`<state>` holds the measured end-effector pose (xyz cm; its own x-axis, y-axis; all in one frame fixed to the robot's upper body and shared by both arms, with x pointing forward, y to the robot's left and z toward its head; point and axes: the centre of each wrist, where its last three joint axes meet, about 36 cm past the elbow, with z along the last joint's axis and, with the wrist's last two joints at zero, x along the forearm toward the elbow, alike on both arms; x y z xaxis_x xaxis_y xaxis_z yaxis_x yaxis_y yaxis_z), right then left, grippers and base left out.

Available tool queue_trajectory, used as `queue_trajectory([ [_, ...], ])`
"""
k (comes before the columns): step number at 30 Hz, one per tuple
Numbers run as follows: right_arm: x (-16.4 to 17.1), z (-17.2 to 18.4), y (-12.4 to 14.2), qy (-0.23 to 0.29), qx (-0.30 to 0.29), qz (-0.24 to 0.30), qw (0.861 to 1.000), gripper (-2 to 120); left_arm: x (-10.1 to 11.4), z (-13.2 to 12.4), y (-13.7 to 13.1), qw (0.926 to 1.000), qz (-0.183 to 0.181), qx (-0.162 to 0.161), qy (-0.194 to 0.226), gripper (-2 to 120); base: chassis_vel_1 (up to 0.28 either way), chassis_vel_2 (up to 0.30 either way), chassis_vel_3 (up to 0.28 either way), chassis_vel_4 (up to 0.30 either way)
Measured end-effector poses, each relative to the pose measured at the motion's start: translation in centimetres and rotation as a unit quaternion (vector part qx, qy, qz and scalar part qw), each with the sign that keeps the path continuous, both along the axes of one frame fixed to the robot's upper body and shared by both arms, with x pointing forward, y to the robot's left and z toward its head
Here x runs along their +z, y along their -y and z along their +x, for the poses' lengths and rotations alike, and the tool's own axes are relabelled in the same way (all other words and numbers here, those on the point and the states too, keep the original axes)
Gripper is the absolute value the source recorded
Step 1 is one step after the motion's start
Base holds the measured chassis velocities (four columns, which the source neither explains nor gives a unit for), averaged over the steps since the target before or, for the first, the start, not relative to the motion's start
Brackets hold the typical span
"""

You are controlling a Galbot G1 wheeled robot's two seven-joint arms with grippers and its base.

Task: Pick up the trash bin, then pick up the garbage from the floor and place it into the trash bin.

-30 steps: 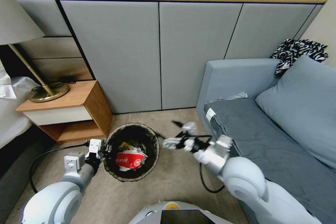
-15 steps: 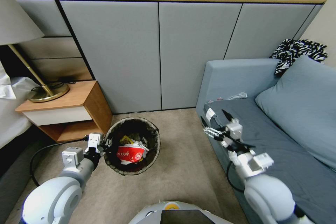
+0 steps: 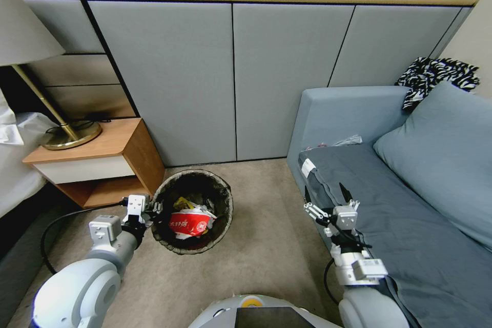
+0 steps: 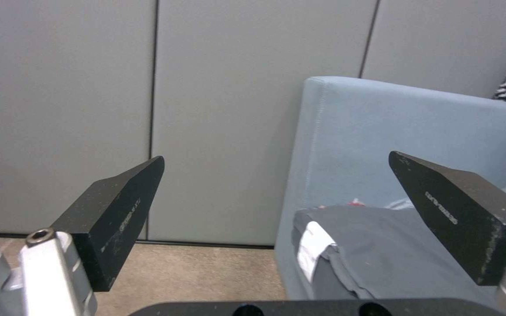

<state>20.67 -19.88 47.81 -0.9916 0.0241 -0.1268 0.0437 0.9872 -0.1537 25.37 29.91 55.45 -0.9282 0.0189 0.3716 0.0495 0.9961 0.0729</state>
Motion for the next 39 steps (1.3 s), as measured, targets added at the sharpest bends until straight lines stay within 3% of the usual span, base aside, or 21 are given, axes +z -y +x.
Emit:
queue_trajectory([
  [39, -1.0, 0.0, -0.1, -0.024, -0.008, -0.001, 1.000, 100, -0.2, -0.2, 0.0, 0.9999, -0.010, 0.001, -0.007, 1, 0.078, 0.079, 0.079, 0.078],
])
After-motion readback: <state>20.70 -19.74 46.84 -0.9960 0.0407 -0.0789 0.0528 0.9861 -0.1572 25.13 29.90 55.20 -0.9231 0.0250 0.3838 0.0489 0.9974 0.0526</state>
